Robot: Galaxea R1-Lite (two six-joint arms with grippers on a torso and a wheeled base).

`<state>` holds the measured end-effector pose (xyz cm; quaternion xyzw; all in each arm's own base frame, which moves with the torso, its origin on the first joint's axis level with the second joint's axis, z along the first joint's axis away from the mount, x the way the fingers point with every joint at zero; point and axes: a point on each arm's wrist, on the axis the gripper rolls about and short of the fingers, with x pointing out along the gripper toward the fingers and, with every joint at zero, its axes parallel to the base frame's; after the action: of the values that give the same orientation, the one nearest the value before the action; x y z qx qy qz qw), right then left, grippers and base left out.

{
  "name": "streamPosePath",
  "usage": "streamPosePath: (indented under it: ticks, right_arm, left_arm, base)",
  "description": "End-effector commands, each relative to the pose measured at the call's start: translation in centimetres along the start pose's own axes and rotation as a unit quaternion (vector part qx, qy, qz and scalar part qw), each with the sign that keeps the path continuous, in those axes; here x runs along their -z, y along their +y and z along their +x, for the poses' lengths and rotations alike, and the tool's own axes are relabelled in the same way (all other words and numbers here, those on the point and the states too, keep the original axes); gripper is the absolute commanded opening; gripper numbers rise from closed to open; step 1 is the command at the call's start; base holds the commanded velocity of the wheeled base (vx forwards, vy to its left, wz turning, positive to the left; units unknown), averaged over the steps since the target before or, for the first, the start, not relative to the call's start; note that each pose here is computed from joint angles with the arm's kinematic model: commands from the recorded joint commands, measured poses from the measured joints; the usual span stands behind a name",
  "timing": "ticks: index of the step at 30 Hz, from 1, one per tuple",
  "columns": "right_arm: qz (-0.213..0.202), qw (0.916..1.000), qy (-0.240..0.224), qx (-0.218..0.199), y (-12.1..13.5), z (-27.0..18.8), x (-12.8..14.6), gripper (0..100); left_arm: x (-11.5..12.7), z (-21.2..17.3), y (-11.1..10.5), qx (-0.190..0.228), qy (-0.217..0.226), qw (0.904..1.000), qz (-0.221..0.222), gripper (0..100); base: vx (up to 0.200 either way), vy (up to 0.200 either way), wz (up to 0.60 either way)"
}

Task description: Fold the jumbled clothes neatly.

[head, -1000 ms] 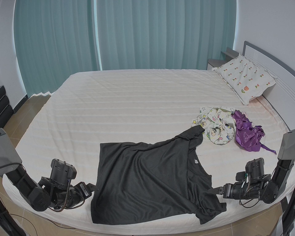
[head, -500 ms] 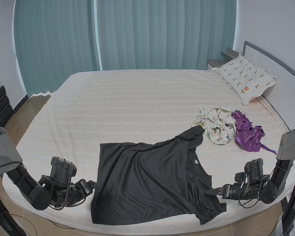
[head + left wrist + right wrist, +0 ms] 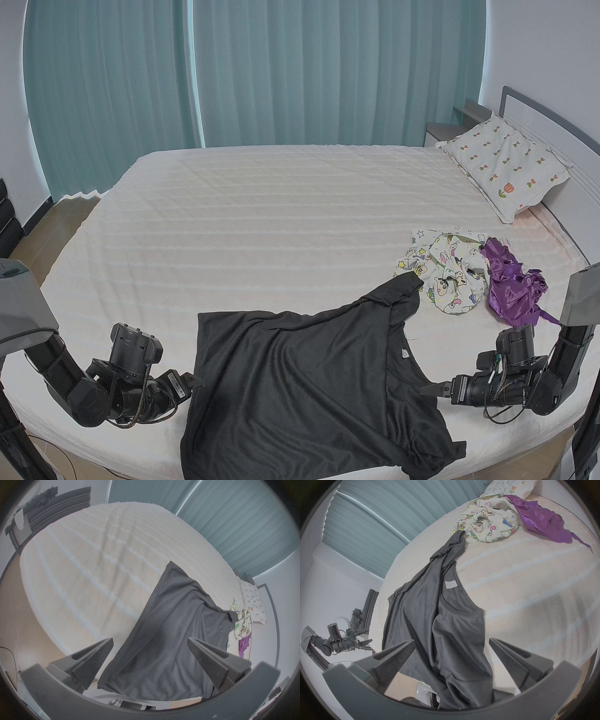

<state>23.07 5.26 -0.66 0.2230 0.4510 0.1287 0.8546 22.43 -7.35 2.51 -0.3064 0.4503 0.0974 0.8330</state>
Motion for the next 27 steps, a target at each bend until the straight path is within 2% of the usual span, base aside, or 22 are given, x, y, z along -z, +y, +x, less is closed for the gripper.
streamPosePath:
  ticks: [1, 19, 27]
  right_arm:
    - [0.0, 1.0, 0.003, 0.001, -0.05, 0.09, 0.1, 100]
    - [0.001, 1.0, 0.006, 0.002, -0.11, 0.07, 0.24, 100]
    - [0.001, 1.0, 0.009, 0.003, -0.14, 0.15, 0.31, 100]
  left_arm:
    - [0.05, 0.33, 0.03, -0.004, 0.003, 1.0, 0.0, 100]
    - [-0.06, 0.22, -0.18, 0.001, 0.002, 1.0, 0.0, 100]
    - [-0.57, 0.42, -0.5, 0.006, -0.003, 0.9995, -0.031, 100]
  base:
    - [0.0, 0.0, 0.0]
    - [0.0, 0.0, 0.0]
    - [0.0, 0.025, 0.0]
